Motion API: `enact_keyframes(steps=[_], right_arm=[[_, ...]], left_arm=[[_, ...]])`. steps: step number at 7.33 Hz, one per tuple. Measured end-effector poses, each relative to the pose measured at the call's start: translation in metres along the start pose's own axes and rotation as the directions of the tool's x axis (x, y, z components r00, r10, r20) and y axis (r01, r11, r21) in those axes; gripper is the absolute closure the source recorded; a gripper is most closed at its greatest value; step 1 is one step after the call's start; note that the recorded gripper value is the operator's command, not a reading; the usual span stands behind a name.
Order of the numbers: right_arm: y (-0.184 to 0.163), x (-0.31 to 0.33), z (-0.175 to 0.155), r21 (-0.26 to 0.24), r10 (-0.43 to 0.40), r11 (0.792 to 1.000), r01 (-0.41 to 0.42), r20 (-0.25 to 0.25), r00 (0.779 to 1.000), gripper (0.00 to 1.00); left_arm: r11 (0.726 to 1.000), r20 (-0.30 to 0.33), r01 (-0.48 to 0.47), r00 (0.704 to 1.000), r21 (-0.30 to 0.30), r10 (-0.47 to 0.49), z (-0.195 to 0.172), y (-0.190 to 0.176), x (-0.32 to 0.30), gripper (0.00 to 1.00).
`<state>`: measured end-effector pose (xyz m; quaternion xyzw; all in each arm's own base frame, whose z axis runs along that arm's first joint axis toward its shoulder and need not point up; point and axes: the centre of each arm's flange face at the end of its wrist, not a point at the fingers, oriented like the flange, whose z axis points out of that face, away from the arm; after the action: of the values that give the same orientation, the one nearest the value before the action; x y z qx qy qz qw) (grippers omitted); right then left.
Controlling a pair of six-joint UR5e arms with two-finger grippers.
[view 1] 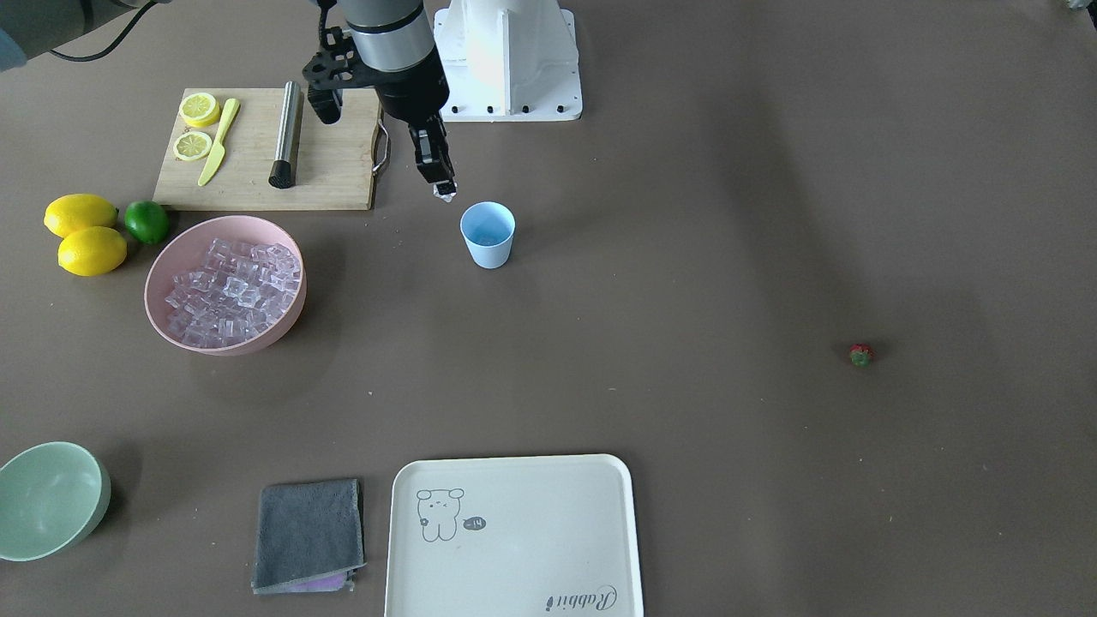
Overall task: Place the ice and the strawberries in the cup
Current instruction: 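Carry the ice cube to the light-blue cup and drop it in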
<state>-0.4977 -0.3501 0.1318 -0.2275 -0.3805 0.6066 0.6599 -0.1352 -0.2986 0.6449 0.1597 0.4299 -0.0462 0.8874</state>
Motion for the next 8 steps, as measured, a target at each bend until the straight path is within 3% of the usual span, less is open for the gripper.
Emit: enact_keyframes(steps=[4,5,6,8], right_arm=[[0.008,0.006,0.035,0.036,-0.032,0.999,0.032,-0.011,0.999,1.0],[0.007,0.006,0.043,0.04,-0.032,0.999,0.033,-0.011,0.999,0.79],[0.006,0.006,0.048,0.04,-0.033,0.999,0.033,-0.011,0.999,0.5],[0.004,0.006,0.053,0.036,-0.034,0.999,0.035,-0.009,0.999,0.41]], left_arm=[[1.0,0.003,0.019,1.0,0.024,-0.019,-0.008,0.004,-0.005,0.02],[0.999,-0.004,0.022,1.0,0.027,-0.022,-0.009,0.004,-0.005,0.02],[0.999,-0.009,0.023,1.0,0.029,-0.023,-0.01,0.004,-0.004,0.02],[0.999,-0.012,0.023,1.0,0.031,-0.023,-0.011,0.004,-0.004,0.02]])
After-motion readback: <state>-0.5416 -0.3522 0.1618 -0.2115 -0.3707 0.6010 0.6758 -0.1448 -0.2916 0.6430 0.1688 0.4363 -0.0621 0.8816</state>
